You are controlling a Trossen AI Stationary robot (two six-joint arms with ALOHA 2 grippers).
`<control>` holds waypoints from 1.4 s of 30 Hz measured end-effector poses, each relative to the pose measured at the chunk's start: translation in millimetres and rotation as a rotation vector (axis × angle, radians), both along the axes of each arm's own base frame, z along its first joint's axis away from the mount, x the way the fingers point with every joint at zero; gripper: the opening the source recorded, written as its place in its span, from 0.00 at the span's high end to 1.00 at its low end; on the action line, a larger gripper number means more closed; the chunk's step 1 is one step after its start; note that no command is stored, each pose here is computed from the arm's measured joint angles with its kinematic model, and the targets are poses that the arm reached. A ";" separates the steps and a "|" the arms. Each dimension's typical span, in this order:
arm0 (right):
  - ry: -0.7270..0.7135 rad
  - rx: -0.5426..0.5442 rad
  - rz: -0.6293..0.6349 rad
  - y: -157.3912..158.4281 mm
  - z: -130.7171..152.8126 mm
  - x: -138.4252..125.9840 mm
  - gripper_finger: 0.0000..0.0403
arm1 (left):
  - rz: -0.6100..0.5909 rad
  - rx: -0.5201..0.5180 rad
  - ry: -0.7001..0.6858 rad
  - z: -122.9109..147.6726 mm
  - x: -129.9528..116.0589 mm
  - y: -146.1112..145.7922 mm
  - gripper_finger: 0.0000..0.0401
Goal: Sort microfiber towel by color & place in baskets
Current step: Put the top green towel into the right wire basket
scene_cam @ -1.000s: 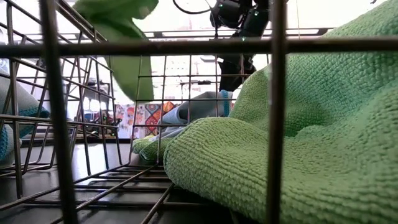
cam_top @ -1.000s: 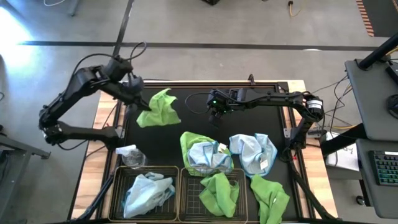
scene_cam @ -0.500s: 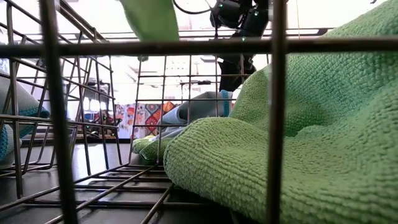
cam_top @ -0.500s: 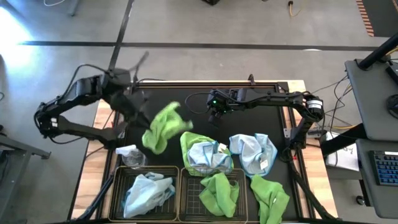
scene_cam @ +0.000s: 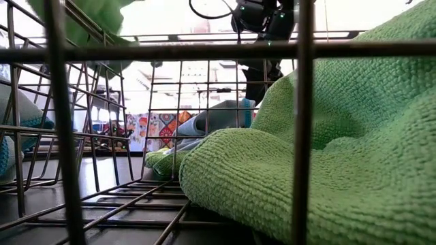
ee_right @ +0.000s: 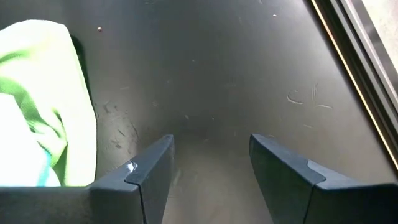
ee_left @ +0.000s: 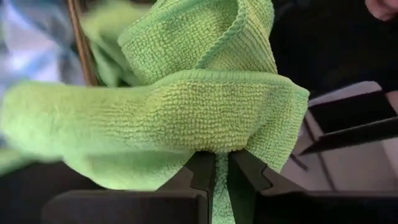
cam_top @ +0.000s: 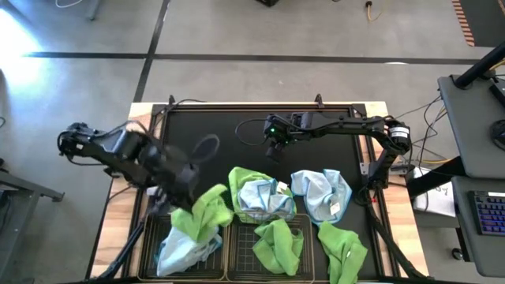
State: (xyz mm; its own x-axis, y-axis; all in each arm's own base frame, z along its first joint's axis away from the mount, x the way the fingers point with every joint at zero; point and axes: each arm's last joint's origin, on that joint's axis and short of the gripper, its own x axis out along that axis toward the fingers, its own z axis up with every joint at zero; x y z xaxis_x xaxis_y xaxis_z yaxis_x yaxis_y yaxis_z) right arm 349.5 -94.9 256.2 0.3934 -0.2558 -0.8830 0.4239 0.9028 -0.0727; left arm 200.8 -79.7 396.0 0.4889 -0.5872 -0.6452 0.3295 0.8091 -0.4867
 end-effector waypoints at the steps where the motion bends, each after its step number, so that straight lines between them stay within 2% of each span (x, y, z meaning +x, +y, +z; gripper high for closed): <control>1: 0.000 0.000 -0.001 0.0 0.0 0.0 0.49 | 0.027 -0.012 0.048 -2.9 0.8 -5.3 0.97; 5: 0.000 -0.001 0.002 0.1 0.0 0.1 0.49 | 0.139 -0.049 0.223 -11.1 -3.1 -25.8 0.97; 9: 0.004 -0.007 0.016 0.1 0.0 0.1 0.49 | 0.170 -0.058 0.286 -15.3 -6.7 -43.8 0.97; 12: 0.004 -0.008 0.018 0.1 0.1 0.1 0.49 | 0.166 -0.017 0.237 -14.2 -6.5 -46.6 0.97; 16: 0.004 -0.007 0.017 0.1 0.0 0.1 0.49 | 0.151 0.039 0.087 -9.0 0.3 -45.2 0.97; 19: -0.003 -0.003 0.013 0.1 0.2 0.5 0.49 | 0.098 0.022 -0.054 -3.3 11.5 -50.7 0.97; 23: -0.026 0.040 0.044 1.4 0.6 2.0 0.49 | -0.039 0.013 -0.177 -2.1 27.3 -62.6 0.97; 27: -0.054 0.069 0.066 2.1 1.4 3.9 0.49 | -0.109 0.053 -0.198 -6.8 39.7 -70.8 0.97; 34: -0.058 0.076 0.059 2.3 1.5 4.1 0.49 | -0.160 0.159 -0.199 -20.6 66.8 -85.4 0.97; 39: -0.060 0.080 0.051 2.3 1.5 4.2 0.49 | -0.106 0.314 -0.184 -21.8 84.1 -86.5 0.97; 42: -0.060 0.080 0.051 2.4 1.4 4.1 0.49 | -0.096 0.356 -0.181 -20.8 97.3 -86.0 0.97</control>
State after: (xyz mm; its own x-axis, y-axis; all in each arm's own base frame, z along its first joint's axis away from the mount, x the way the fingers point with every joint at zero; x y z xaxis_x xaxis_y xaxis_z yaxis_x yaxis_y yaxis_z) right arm 353.7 -92.5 257.6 0.4568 -0.1637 -0.8744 0.3787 0.9252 0.0246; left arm 298.1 -165.7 375.2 0.5674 -0.3910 -0.7247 0.4660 0.8780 -0.1089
